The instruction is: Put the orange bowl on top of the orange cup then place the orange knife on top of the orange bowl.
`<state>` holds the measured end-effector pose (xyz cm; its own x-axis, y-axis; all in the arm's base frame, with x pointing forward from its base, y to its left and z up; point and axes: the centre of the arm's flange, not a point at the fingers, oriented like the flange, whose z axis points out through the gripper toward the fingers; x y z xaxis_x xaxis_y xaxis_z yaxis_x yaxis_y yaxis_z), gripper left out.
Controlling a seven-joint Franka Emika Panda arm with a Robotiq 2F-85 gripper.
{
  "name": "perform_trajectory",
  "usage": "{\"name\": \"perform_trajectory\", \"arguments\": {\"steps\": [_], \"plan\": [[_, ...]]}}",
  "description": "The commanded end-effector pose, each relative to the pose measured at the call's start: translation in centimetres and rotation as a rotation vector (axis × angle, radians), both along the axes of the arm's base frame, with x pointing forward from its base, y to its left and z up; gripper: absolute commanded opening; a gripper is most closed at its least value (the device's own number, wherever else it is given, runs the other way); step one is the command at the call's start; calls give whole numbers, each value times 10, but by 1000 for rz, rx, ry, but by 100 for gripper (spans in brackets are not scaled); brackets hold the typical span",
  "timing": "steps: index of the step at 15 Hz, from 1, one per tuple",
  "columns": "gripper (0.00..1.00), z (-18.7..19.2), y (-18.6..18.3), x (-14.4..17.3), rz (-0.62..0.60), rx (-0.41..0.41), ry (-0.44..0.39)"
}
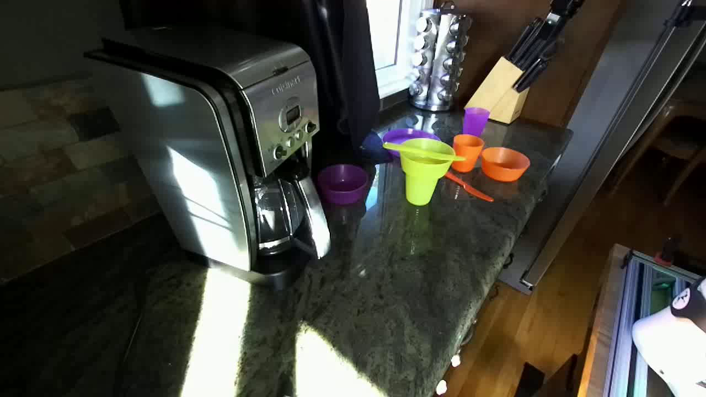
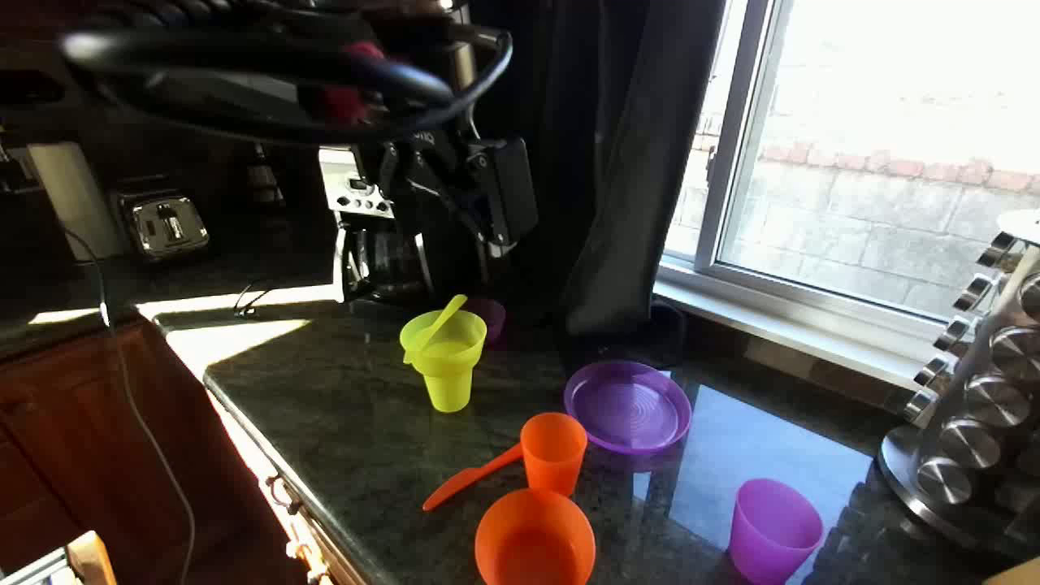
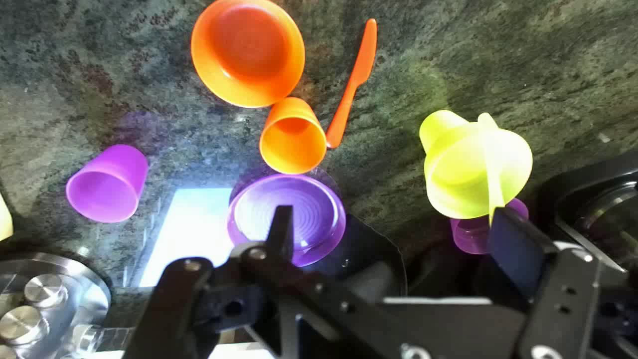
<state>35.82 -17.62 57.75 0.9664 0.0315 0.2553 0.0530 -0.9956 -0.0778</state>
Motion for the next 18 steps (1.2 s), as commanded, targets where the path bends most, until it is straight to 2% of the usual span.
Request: {"name": "perform_trajectory", "arguments": {"steps": [1,10,11,13,15,18], "plan": [[100,0,0,0,0,0,0],[100,0,0,0,0,0,0],[100,-12,-4,6,-25,11,35],[100,-35,-10,12,-111,37,29],[100,-57,-13,14,-184,31,6],[100,-88,-25,18,-279,28,17]]}}
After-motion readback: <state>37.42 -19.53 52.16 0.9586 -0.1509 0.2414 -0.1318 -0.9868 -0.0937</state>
